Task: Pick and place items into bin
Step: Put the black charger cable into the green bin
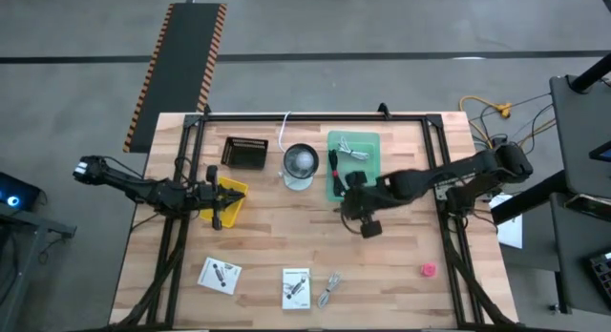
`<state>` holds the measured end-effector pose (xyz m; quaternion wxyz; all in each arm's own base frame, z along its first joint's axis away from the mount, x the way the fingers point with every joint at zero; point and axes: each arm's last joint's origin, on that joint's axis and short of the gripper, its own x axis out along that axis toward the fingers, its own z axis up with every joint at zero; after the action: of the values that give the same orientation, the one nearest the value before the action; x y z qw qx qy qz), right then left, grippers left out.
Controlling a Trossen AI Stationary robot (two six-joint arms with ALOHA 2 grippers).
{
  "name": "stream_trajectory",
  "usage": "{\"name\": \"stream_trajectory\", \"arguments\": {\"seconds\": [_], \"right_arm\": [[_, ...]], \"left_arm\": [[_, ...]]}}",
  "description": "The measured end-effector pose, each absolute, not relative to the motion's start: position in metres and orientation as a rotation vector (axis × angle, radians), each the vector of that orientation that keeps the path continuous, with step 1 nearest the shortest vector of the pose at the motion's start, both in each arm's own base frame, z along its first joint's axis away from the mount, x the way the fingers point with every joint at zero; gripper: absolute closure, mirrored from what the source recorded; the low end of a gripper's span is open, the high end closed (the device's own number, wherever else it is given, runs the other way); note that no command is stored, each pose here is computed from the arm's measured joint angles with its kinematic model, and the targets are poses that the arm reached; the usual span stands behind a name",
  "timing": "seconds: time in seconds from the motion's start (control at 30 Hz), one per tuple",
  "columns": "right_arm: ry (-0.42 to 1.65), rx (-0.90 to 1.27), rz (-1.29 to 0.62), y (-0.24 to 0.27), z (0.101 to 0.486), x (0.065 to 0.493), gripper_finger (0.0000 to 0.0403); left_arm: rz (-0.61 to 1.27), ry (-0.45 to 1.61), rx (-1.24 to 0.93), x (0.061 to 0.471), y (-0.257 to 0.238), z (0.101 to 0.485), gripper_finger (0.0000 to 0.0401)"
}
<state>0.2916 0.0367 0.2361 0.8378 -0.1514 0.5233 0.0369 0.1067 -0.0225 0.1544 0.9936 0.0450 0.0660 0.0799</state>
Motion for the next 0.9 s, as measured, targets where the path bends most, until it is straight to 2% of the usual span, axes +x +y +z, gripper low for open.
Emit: {"name": "stream_trajectory", "arguments": {"seconds": [0.4,0.57,0.9], "right_arm": [[1.063,-0.375,0.009,-0.016,0.264,0.303,0.039],[1.067,-0.344,0.017,-0.032,0.263,0.302,0.039],[1.111,-0.279,-0.099,-0.078,0.256,0.291,0.039]], "left_arm": [[0.16,0.132,0.09,0.107,-0.023,0.154,0.0399],[0.16,0.132,0.09,0.107,-0.023,0.154,0.0399],[0.16,0.132,0.09,0.107,-0.023,0.154,0.0399]]}}
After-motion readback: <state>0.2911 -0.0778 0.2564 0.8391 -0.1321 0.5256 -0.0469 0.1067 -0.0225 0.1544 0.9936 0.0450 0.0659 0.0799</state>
